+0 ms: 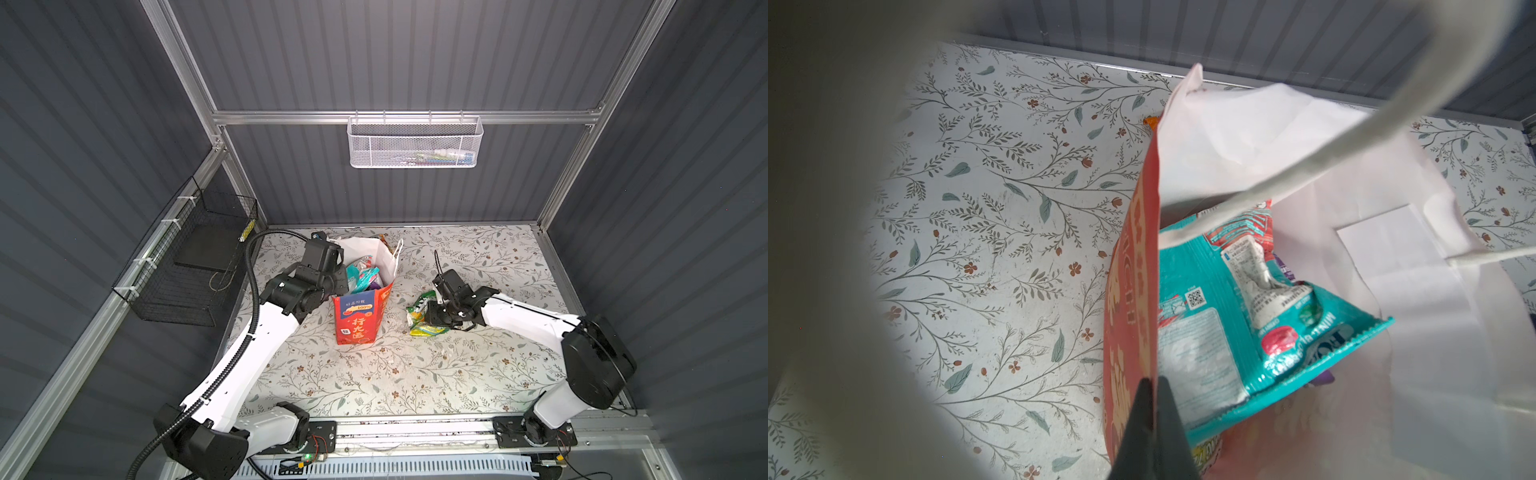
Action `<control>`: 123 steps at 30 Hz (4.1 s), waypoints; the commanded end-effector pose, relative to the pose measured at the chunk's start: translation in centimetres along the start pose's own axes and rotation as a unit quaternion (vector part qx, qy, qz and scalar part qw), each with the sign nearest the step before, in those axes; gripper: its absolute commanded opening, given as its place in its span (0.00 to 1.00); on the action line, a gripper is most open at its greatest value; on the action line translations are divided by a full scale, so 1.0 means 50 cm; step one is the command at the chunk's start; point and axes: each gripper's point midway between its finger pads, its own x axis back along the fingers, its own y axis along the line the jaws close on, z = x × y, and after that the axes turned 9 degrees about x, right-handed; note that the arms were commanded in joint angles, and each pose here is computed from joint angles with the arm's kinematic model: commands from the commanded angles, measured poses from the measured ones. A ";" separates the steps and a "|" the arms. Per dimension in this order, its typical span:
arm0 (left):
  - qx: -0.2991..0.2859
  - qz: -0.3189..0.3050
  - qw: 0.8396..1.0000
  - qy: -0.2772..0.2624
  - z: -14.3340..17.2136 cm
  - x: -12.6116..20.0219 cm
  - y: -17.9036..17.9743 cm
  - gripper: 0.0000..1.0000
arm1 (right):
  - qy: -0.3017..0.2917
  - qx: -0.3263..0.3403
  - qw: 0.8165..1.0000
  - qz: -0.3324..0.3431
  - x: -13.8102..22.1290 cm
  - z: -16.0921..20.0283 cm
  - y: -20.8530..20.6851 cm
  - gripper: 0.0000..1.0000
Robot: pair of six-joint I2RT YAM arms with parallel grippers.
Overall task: Place the snacks into the paper bag
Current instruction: Pick up the snack at the center of the table, then place the snack in the paper bag.
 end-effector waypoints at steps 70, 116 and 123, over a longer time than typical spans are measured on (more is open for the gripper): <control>-0.001 0.028 0.999 -0.017 -0.023 0.022 -0.019 0.00 | -0.132 0.153 0.968 -0.147 0.194 -0.360 0.424 0.31; 0.007 -0.006 0.999 -0.036 -0.034 0.027 0.007 0.00 | -0.021 0.178 0.980 -0.081 0.047 -0.242 0.431 0.37; 0.006 -0.011 0.999 -0.036 -0.034 0.024 0.010 0.00 | -0.072 0.199 0.969 -0.124 0.145 -0.269 0.477 0.47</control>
